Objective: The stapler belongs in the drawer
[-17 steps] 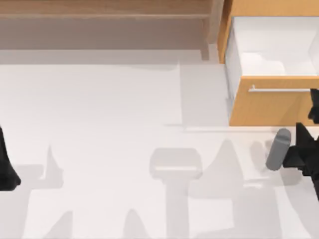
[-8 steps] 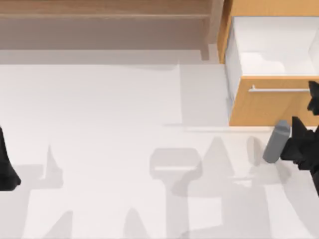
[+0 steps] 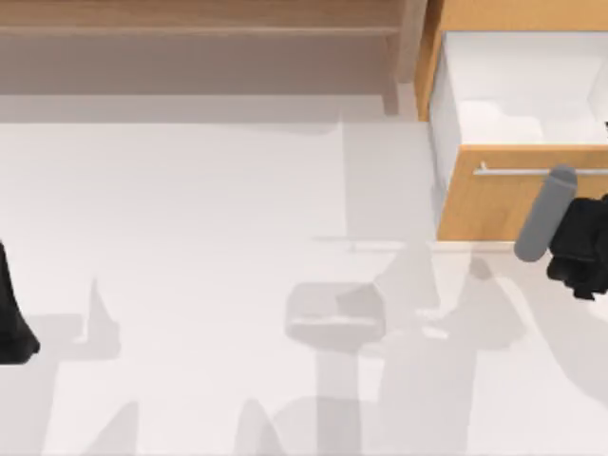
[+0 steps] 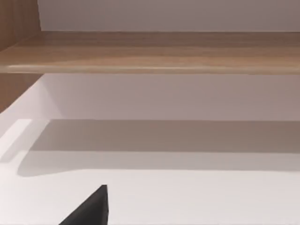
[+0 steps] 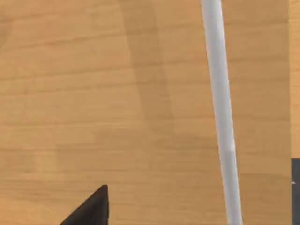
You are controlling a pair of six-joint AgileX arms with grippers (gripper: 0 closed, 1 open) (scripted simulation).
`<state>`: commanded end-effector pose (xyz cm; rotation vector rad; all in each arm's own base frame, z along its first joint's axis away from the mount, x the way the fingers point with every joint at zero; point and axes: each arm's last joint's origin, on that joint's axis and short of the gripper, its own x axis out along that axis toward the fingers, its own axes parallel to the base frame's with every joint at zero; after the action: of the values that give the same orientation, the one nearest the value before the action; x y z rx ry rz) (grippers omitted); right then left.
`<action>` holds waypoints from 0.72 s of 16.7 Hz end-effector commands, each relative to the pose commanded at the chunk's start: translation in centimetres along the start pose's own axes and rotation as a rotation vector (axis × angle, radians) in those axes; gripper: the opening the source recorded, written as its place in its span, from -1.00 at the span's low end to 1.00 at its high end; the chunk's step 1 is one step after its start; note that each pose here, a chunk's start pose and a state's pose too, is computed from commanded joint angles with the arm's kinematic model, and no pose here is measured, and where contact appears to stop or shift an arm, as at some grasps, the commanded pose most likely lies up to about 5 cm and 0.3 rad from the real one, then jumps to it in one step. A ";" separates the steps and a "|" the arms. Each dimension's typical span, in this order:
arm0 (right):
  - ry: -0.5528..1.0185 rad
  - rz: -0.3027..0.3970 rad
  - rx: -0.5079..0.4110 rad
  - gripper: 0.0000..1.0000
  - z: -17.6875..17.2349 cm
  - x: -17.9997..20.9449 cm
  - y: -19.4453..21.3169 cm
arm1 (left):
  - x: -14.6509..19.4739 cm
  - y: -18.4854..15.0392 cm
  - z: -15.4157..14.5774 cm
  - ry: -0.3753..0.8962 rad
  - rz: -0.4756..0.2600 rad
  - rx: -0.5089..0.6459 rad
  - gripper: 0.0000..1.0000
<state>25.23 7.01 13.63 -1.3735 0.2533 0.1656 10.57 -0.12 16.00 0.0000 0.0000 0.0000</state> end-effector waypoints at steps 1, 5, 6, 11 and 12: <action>0.027 0.041 0.026 1.00 -0.4 0.0 -0.9 | 0.0 0.0 0.0 0.000 0.000 0.000 1.00; 0.176 0.233 0.152 1.00 -3.0 -1.1 -4.5 | 0.0 0.0 0.0 0.000 0.000 0.000 1.00; 0.223 0.294 0.188 1.00 -3.9 -1.6 -5.1 | 0.0 0.0 0.0 0.000 0.000 0.000 1.00; 0.491 0.648 0.411 1.00 -8.4 -5.4 -5.9 | 0.0 0.0 0.0 0.000 0.000 0.000 1.00; 0.543 0.717 0.462 1.00 -9.1 -6.2 -5.8 | 0.0 0.0 0.0 0.000 0.000 0.000 1.00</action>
<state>20.02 -2.86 19.21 -0.7945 1.1668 0.3032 10.57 -0.12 16.00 0.0000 0.0000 0.0000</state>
